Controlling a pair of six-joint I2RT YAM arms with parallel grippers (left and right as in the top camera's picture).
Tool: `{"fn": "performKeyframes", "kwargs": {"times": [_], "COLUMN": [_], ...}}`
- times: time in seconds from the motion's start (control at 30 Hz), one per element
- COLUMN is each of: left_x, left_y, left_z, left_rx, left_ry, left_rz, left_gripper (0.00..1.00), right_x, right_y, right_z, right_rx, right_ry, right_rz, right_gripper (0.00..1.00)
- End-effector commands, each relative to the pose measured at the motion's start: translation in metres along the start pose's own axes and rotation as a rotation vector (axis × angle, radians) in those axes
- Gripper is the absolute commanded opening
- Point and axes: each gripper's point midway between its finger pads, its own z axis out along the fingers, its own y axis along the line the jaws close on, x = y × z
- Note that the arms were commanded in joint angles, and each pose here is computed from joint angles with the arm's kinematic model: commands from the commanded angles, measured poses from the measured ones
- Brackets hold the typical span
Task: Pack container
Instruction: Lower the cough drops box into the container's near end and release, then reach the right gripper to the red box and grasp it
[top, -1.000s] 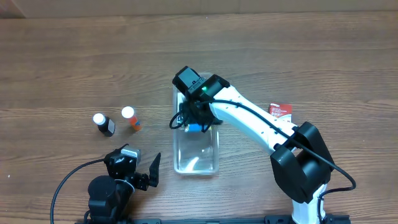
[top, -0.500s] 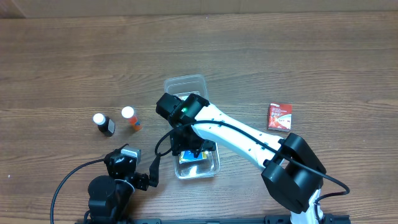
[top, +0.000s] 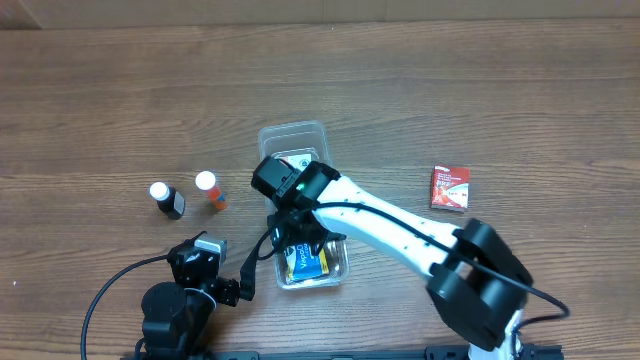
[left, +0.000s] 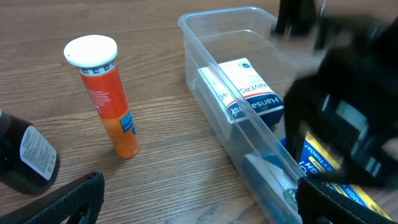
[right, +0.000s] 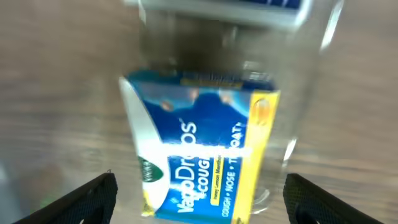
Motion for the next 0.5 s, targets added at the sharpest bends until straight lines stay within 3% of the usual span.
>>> {"fn": "performKeyframes", "kwargs": {"times": [0.0, 0.07, 0.2, 0.3, 0.37, 0.47], "left_x": [0.000, 0.000, 0.000, 0.000, 0.000, 0.000], "left_y": [-0.001, -0.001, -0.001, -0.001, -0.001, -0.001], "left_z": [0.000, 0.000, 0.000, 0.000, 0.000, 0.000], "left_rx": [0.007, 0.008, 0.007, 0.007, 0.007, 0.007], "left_ry": [0.000, 0.000, 0.000, 0.000, 0.000, 0.000], "left_rz": [0.020, 0.020, 0.020, 0.020, 0.020, 0.020], "left_gripper": [1.00, 1.00, 1.00, 1.00, 1.00, 1.00], "right_x": [-0.050, -0.064, -0.082, -0.087, -0.080, -0.066], "right_y": [-0.007, -0.036, -0.140, -0.215, -0.265, -0.296], "right_z": [-0.110, -0.161, -0.207, -0.193, -0.158, -0.111], "right_rx": [-0.060, -0.053, 0.009, 0.032, 0.039, 0.037], "right_ry": [-0.307, -0.411, -0.476, -0.401, -0.290, -0.141], "right_rz": [0.033, 0.105, 0.289, 0.390, 0.512, 0.566], "right_gripper": [0.91, 1.00, 1.00, 1.00, 1.00, 1.00]}}
